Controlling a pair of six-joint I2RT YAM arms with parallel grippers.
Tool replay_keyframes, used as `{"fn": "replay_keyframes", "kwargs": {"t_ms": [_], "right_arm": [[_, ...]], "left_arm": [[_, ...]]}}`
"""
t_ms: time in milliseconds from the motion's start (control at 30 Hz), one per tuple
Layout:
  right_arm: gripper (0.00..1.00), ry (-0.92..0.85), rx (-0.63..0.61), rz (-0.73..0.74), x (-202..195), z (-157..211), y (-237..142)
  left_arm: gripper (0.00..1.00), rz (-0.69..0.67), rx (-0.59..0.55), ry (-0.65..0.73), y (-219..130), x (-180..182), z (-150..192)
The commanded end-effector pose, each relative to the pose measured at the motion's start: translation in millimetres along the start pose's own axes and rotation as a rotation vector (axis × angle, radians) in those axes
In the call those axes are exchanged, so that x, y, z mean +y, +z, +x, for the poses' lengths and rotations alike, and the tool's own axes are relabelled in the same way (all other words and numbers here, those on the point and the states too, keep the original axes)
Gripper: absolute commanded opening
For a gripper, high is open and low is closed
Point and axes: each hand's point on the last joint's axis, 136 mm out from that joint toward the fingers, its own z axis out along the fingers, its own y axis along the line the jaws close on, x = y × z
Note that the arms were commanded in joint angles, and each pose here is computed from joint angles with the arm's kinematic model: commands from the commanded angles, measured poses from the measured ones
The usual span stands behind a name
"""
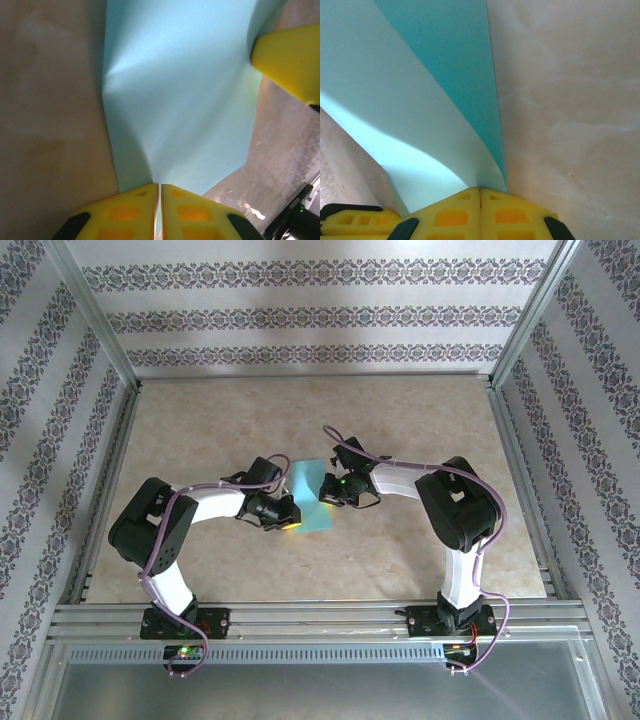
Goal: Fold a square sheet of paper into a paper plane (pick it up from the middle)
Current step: First fold the square sheet of paper in half at the center of the table.
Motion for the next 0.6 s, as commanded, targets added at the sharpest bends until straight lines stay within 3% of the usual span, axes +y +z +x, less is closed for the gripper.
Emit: {"fn": "replay_keyframes", "kwargs": {"t_ms": [0,100,200,367,467,567], "right_arm": [[0.05,0.11,0.147,0.473,-137.2,63.8,28.4],[0.05,0.104,0.146,0.474,-137.1,63.3,28.1],[0.05,0.085,0.15,0.468,-135.6,62.4,27.6],[0.05,-0.016,0.173,0.422,-121.9,58.7,24.5],[0.06,-0.065,0.171,0.403,-114.9,54.7,20.1],[0.06,-0.059,0.173,0.394,-113.2,51.7,20.0]], "left_arm": [[0.12,-0.221,0.193,-0.031,-8.6,58.8,59.8],[0.12,-0.211,0.211,0.006,-18.6,51.6,64.4],[0.12,-0.141,0.142,0.057,-31.2,22.1,45.7],[0.12,-0.018,-0.058,0.109,-52.6,-32.9,-6.9],[0.13,0.035,-0.167,0.116,-51.1,-49.1,-38.5],[0.12,0.046,-0.2,0.103,-42.1,-51.7,-63.2]]}}
